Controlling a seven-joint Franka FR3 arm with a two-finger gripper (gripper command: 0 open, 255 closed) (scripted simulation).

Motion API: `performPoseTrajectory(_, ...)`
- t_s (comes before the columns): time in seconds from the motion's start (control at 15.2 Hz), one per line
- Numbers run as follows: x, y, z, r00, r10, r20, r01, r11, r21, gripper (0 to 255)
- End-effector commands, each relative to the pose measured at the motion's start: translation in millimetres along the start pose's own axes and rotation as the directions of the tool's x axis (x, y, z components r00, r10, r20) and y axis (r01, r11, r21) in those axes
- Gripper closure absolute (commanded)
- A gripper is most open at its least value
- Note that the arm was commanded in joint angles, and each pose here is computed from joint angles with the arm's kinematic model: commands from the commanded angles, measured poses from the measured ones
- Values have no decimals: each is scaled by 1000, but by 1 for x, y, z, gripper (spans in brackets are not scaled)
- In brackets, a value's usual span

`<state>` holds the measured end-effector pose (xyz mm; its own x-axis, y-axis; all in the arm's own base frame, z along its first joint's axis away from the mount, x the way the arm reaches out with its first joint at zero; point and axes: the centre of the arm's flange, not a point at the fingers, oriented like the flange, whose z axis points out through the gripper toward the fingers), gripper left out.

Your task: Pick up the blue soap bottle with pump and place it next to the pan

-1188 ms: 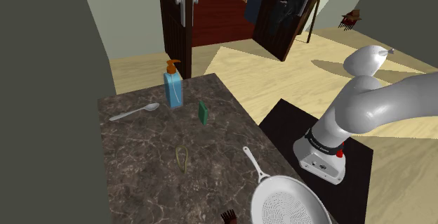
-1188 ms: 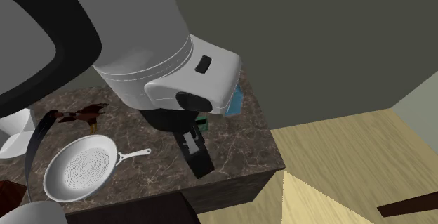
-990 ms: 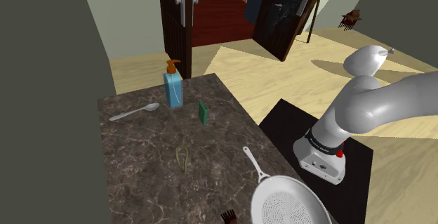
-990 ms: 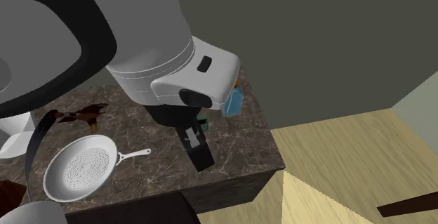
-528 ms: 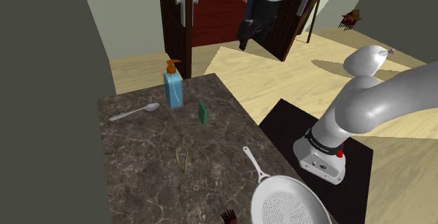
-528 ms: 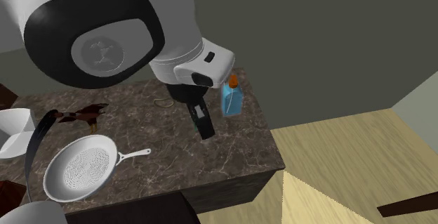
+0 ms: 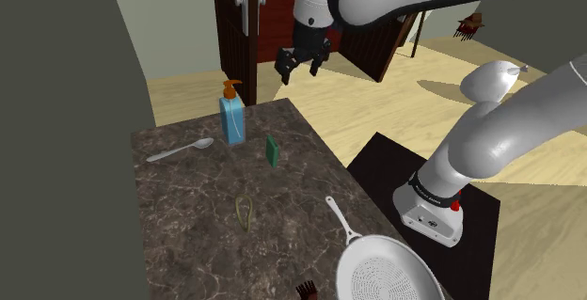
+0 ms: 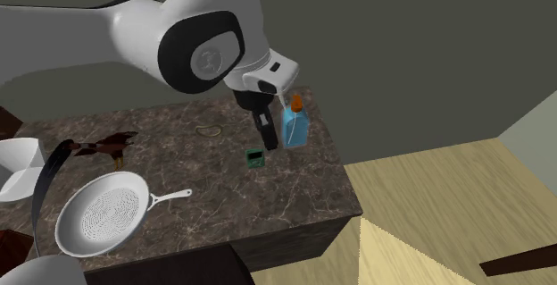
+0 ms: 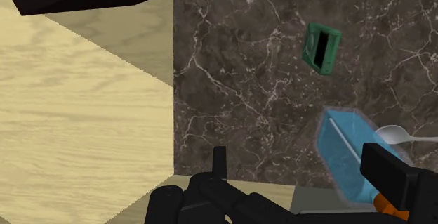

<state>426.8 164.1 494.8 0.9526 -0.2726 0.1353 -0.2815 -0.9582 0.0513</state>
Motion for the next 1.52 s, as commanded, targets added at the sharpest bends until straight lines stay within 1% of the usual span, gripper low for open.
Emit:
performPoseTrajectory(0.0,7,-20,14,1000,26,-4,-26,1000,-1,0)
performPoseTrajectory(0.46,41,-91,63,994,105,-17,-105,994,-7,0)
performPoseTrajectory(0.92,82,-158,112,983,183,-30,-184,983,-13,0)
performPoseTrajectory(0.99,82,-159,113,982,184,-30,-185,983,-13,0)
performPoseTrajectory(1.45,84,-159,153,982,184,-30,-185,983,-13,0)
